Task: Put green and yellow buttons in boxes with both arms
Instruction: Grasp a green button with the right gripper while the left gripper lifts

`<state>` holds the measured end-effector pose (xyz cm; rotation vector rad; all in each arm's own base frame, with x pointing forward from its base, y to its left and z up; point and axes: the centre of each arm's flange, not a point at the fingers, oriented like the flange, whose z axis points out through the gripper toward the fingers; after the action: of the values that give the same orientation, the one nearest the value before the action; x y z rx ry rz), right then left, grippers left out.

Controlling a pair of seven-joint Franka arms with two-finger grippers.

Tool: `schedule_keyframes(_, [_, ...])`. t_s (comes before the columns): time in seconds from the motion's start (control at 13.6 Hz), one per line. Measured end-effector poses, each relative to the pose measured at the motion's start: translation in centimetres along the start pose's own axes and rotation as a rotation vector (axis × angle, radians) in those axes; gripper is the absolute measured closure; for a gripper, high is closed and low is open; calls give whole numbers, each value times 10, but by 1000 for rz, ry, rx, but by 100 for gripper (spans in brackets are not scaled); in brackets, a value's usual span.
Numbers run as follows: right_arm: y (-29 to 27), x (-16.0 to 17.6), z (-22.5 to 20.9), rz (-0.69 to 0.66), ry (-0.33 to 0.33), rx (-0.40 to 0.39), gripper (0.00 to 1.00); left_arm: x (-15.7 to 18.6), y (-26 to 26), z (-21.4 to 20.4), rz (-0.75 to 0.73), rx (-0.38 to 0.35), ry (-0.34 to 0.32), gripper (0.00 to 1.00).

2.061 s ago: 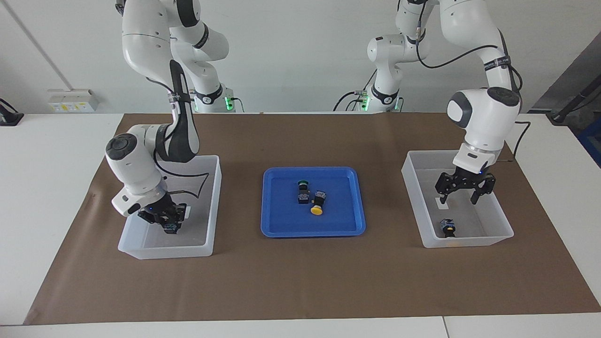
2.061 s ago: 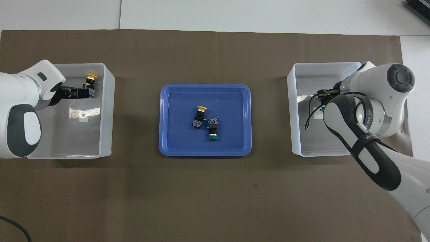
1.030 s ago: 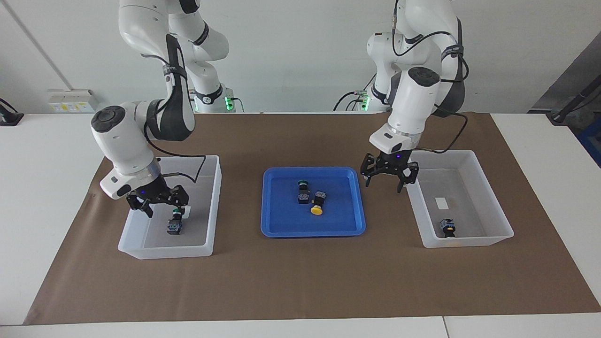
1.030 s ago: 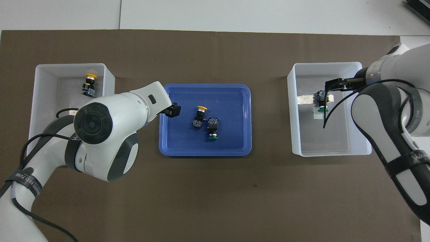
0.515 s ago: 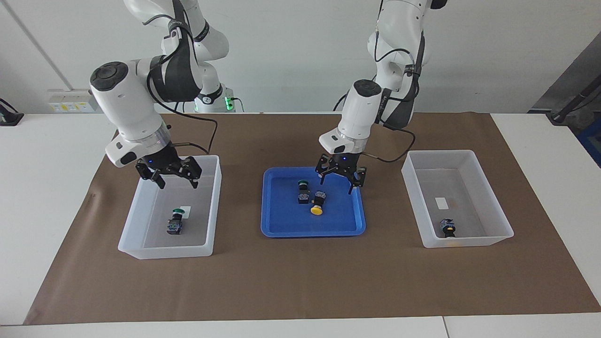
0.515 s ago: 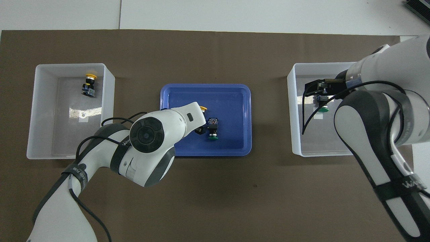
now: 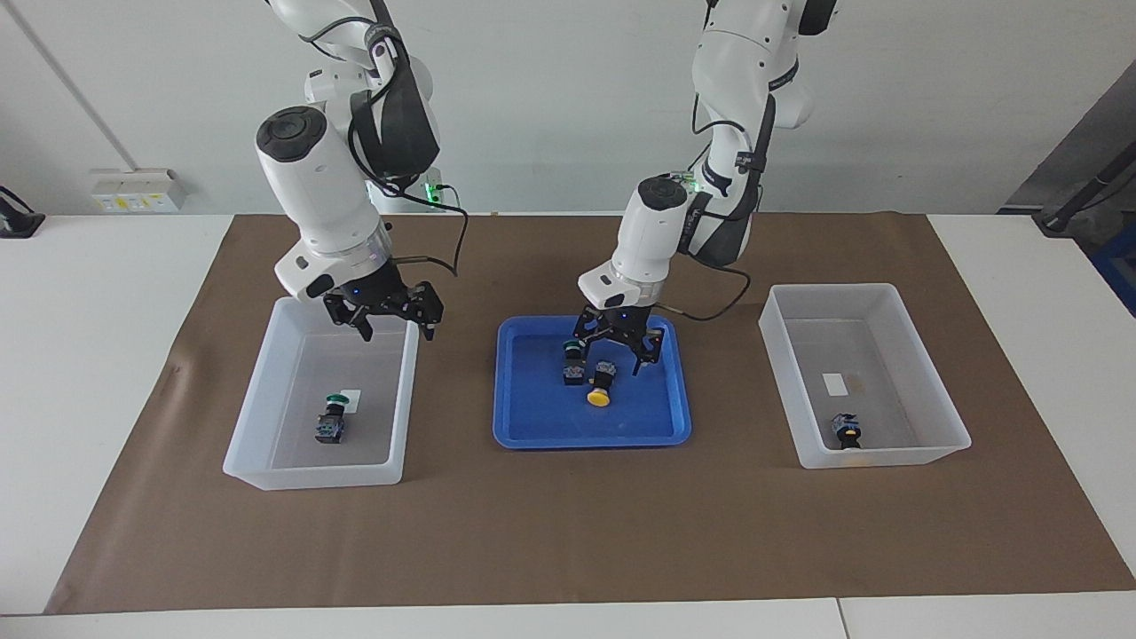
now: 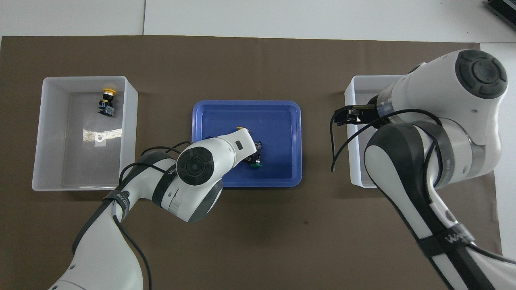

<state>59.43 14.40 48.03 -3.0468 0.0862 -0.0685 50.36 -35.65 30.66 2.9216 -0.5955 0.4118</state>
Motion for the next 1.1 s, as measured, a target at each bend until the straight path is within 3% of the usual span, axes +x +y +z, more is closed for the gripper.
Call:
schedule_keyframes(0.22, [-17, -8, 7, -2, -14, -2, 0, 0, 0, 0, -3, 0, 1, 4])
schedule_keyframes(0.29, [-22, -10, 9, -1, -17, -2, 0, 0, 0, 0, -2, 0, 1, 14])
schedule_keyframes(0.37, [-25, -11, 9, 0, -18, -2, 0, -1, 1, 2, -1, 0, -2, 29])
schedule_keyframes(0.66, [-26, -12, 10, -1, -18, -2, 0, -2, -1, 5, -4, 3, -7, 32])
schedule_keyframes(0.74, [-26, -12, 10, -1, -19, -2, 0, -1, -2, 5, -5, 4, -7, 38])
schedule_keyframes(0.81, [-28, -13, 10, -4, -20, -1, 0, -1, -4, 5, -7, 5, -6, 53])
schedule_keyframes(0.88, [-34, -14, 11, -7, -15, 2, 0, 0, -5, 4, -10, 6, -4, 59])
schedule_keyframes(1.1, [-64, -24, 21, 21, 18, 17, 0, 9, -16, -10, -33, 12, 15, 59])
